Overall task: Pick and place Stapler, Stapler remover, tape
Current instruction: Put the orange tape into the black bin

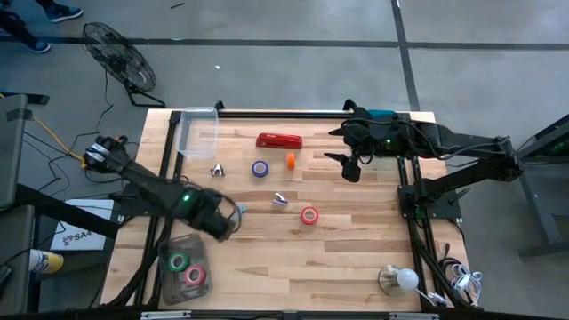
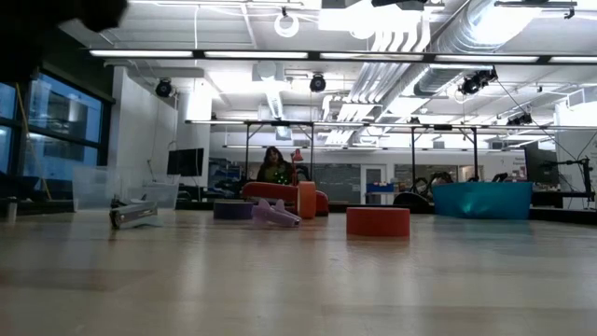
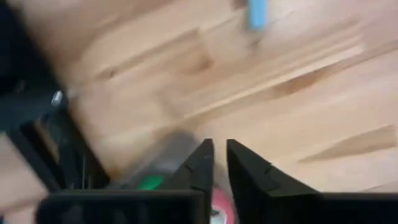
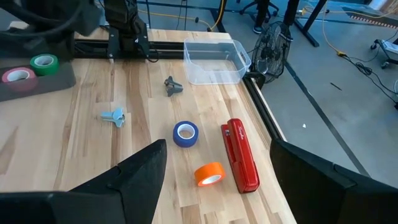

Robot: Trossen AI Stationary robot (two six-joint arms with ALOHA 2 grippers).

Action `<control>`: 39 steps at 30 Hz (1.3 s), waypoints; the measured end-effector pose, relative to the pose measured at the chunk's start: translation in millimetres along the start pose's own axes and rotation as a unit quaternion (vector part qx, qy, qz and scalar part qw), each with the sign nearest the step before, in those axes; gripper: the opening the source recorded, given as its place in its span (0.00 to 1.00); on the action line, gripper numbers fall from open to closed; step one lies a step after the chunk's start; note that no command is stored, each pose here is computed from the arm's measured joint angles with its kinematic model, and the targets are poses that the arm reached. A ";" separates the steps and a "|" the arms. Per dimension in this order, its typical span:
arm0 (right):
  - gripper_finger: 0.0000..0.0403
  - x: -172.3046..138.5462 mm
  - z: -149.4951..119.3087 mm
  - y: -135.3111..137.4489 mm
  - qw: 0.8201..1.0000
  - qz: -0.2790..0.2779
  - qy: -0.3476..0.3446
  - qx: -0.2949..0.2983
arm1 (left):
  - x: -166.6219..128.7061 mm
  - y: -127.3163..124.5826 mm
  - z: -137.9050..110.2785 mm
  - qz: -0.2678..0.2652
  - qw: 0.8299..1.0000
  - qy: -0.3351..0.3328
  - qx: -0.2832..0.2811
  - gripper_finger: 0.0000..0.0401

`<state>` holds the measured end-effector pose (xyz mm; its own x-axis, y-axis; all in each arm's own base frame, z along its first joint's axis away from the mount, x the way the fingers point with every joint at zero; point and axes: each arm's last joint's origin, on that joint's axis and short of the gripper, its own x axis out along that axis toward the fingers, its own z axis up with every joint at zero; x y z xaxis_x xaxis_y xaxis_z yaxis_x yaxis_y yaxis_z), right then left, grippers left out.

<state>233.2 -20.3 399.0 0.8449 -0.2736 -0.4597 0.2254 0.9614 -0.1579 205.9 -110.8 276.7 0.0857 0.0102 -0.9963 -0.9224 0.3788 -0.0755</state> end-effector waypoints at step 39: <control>0.69 95.0 -97.6 -22.3 0.969 0.059 -0.035 0.237 | -44.4 38.3 112.2 -0.074 0.966 -0.213 0.127 0.10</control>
<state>261.1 -70.6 273.5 0.9052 -0.1742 -0.3876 0.3092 0.8957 0.3197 209.0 7.0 322.7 0.4065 0.2986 -0.8635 -0.7707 0.6196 -0.1486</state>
